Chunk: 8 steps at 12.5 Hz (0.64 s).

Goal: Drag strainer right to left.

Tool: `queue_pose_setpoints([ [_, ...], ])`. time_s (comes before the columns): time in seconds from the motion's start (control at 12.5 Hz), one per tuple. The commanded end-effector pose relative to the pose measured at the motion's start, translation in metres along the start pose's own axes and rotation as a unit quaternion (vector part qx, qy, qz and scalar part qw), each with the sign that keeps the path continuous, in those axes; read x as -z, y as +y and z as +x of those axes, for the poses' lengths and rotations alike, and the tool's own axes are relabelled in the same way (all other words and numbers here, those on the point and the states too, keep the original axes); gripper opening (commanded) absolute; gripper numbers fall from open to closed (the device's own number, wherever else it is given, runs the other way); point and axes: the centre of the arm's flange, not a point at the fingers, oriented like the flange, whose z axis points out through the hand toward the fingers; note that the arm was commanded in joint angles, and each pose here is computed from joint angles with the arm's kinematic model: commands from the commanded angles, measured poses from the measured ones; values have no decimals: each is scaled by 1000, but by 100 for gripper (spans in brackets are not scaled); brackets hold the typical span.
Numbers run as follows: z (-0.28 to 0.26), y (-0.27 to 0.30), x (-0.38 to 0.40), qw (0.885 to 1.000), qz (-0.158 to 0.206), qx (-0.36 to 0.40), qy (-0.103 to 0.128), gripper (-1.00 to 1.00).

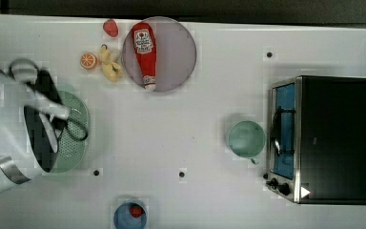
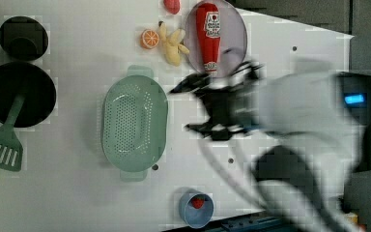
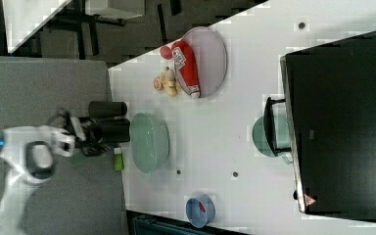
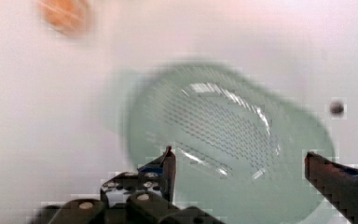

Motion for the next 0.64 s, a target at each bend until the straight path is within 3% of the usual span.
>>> queue_pose_setpoints([
  [0.08,150,30,109,997,33,61,19,100],
  [0.4,268,114,188,982,-26,171,70,100],
  [0.64,308,148,215,985,-14,157,76,100],
])
